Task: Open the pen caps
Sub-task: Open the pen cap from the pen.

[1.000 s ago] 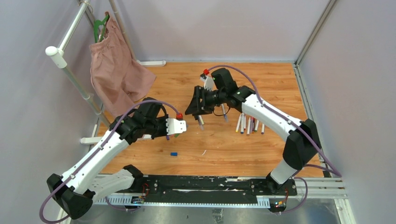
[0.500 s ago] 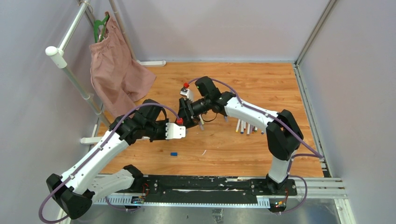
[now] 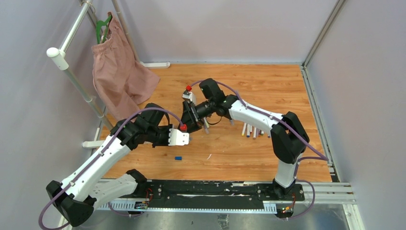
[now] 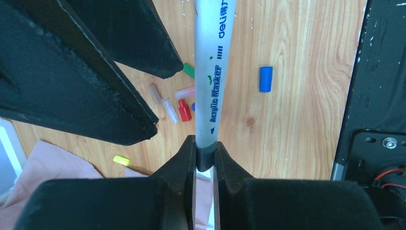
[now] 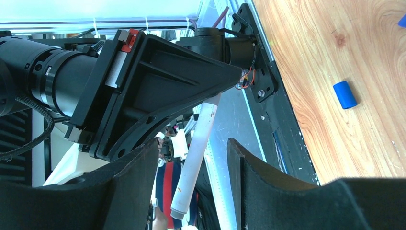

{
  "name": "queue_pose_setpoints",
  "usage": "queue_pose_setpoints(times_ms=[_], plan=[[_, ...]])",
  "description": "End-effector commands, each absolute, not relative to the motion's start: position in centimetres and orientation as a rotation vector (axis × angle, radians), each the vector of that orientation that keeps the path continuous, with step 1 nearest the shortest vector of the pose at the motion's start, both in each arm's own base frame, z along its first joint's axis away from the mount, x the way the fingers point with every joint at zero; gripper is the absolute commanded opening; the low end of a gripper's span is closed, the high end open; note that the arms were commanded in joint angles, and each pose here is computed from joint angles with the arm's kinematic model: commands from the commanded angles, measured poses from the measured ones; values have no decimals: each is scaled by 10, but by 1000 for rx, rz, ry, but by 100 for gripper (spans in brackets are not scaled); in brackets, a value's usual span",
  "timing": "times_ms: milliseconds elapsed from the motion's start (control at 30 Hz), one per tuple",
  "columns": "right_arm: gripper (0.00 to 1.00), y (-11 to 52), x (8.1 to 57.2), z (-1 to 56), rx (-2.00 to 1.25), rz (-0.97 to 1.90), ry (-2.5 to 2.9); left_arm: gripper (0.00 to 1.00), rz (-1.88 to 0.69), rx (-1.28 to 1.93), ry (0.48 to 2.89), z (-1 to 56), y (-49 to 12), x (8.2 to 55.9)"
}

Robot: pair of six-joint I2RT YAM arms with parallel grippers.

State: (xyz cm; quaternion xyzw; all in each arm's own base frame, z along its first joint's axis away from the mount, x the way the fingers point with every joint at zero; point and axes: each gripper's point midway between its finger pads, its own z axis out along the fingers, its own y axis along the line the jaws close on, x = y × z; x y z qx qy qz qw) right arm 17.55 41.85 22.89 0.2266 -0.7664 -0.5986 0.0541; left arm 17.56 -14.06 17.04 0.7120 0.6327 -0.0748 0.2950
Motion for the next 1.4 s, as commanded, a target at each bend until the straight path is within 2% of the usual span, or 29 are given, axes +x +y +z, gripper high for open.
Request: queue_pose_setpoints(times_ms=[0,200,467,600,767,1033,1200,1367], plan=[[59,417,155,228,718,-1789,-2251,0,-168,1928,1660,172,-138,176],[49,410,133,214,736,-1713,-2230,0,-149,1929,1656,174,-138,180],[45,420,126,213,762,-1696,-2208,0,-139,1943,1670,173,-139,185],[26,428,129,207,760,-1686,-2193,0,-157,1928,1658,178,-142,183],[0,424,127,201,781,-1688,-2163,14,-221,1971,1625,178,-143,169],[0,399,121,199,843,-1733,-2118,19,-318,2030,1602,175,-145,152],[0,394,117,198,855,-1734,-2109,31,-385,2017,1587,178,-153,147],[0,392,116,199,859,-1737,-2114,35,-400,2018,1598,176,-153,146]])
